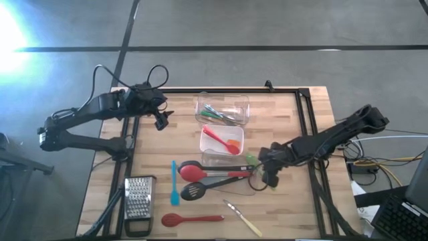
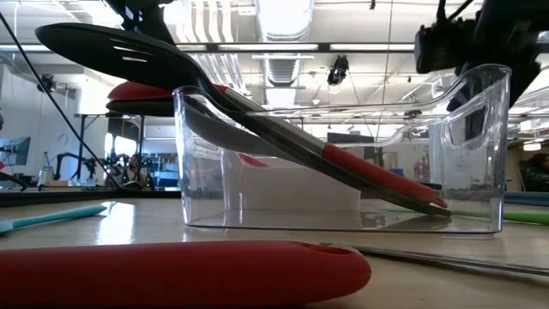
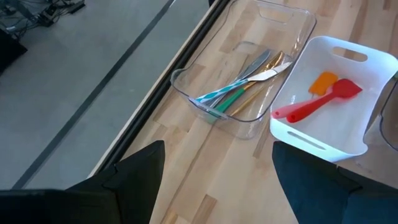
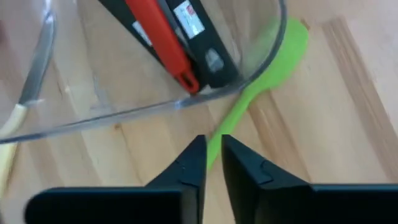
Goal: Pick & Place Kitchen Items
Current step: Adjust the bottom transparent bin
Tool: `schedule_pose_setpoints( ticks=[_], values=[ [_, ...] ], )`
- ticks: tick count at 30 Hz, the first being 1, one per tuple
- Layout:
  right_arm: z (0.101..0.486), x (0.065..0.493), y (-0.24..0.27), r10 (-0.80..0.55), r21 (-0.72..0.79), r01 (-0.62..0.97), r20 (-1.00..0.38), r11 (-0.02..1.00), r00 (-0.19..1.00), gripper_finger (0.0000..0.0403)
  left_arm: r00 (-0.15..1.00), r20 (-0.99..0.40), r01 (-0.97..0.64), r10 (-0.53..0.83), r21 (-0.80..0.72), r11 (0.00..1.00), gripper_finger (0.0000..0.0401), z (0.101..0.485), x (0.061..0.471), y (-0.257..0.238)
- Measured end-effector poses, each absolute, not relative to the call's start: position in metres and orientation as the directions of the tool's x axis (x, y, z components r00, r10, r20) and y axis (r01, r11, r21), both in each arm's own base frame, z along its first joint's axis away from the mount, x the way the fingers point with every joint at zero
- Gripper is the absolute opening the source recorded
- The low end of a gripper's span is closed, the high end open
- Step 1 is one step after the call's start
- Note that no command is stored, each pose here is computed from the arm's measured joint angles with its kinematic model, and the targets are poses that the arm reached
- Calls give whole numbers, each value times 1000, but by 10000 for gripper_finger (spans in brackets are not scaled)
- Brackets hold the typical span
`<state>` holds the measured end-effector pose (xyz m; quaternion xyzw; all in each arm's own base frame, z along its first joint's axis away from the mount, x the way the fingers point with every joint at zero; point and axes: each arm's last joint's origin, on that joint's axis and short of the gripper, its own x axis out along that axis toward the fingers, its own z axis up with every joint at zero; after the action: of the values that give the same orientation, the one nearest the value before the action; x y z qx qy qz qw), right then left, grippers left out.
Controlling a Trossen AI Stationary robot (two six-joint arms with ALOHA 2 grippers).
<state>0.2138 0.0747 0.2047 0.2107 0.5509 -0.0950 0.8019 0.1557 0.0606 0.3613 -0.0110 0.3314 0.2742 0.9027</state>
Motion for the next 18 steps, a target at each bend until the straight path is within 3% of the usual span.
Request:
schedule_pose_setpoints(
  ticks=[5, 18],
  values=[
    [199, 222, 68, 71, 237, 341, -898, 910, 434, 11, 632, -602, -504, 488, 159, 849, 300, 362, 156, 61],
    [195, 241, 55, 54, 221, 285, -867, 933, 496, 8, 633, -600, -508, 489, 155, 847, 300, 361, 156, 61]
  ],
)
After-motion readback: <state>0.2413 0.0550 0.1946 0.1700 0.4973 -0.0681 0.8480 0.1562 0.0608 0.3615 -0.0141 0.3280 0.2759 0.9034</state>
